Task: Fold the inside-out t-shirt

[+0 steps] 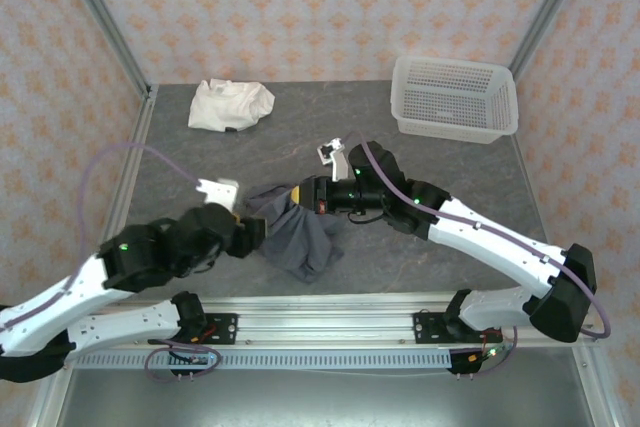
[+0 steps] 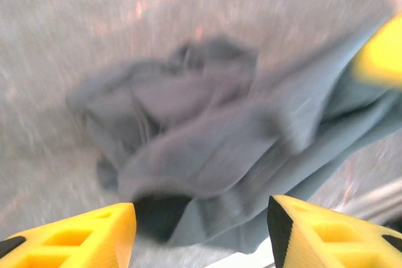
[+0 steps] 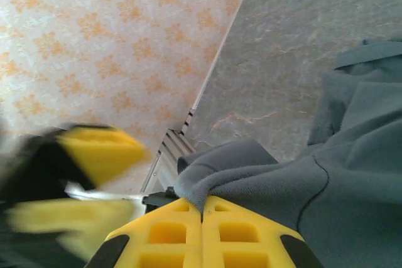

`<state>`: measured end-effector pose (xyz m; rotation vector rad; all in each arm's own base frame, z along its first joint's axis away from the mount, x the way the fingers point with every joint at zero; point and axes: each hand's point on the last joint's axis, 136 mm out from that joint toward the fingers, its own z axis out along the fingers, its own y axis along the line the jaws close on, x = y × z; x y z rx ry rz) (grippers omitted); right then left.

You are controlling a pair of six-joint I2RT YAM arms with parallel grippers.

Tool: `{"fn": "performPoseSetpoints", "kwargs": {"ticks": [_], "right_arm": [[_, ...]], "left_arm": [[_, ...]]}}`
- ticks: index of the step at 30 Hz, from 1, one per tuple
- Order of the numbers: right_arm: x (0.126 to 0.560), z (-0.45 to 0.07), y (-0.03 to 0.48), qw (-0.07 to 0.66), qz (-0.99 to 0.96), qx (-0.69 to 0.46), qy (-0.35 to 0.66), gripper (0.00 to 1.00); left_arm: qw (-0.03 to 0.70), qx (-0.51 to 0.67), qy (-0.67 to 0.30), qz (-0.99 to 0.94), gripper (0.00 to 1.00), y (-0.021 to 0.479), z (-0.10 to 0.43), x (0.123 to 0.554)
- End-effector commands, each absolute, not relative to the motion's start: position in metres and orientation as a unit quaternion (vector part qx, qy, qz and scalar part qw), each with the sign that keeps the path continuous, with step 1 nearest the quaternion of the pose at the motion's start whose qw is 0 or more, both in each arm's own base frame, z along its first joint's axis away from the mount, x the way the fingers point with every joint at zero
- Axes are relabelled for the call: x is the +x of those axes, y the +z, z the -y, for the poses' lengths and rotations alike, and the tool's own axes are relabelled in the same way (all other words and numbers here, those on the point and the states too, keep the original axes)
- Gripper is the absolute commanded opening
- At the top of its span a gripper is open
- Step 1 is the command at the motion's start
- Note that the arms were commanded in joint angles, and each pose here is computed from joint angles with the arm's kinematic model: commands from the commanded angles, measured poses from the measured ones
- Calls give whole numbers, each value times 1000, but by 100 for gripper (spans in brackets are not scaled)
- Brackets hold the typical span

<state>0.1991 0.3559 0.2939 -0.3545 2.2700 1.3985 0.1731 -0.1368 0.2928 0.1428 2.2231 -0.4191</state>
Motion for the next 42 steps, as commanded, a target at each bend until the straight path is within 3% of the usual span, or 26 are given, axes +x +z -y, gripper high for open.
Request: {"fn": "performPoseSetpoints", "kwargs": {"ticks": [1, 4, 6, 10, 19, 28, 34, 38, 39, 42], "right_arm": [[211, -348, 303, 248, -827, -105, 494, 0], [216, -348, 299, 244, -833, -91, 489, 0], [217, -350, 297, 238, -834, -85, 490, 0], [217, -355, 297, 224, -836, -81, 495, 0], [215, -362, 305, 208, -827, -76, 516, 0], [211, -374, 304, 177, -820, -79, 539, 0], [213, -370, 293, 173, -832, -72, 523, 0], [215, -363, 269, 155, -846, -61, 507, 0], [215, -362, 264, 151, -849, -65, 503, 2], [221, -350, 246, 165, -870, -67, 460, 30]], "left_arm": [[481, 116, -138, -858, 57, 335, 129, 179], [429, 228, -174, -857, 57, 329, 172, 166], [390, 262, -150, -870, 57, 309, 183, 167], [364, 222, -65, -902, 56, 279, 177, 192], [345, 128, -135, -920, 56, 253, 193, 218], [351, 115, -128, -920, 36, 250, 181, 227], [361, 113, -104, -920, 0, 259, 167, 229], [391, 105, -177, -897, 0, 298, 174, 222], [392, 107, -220, -887, 0, 309, 182, 219], [361, 101, -342, -862, 0, 337, 209, 210]]}}
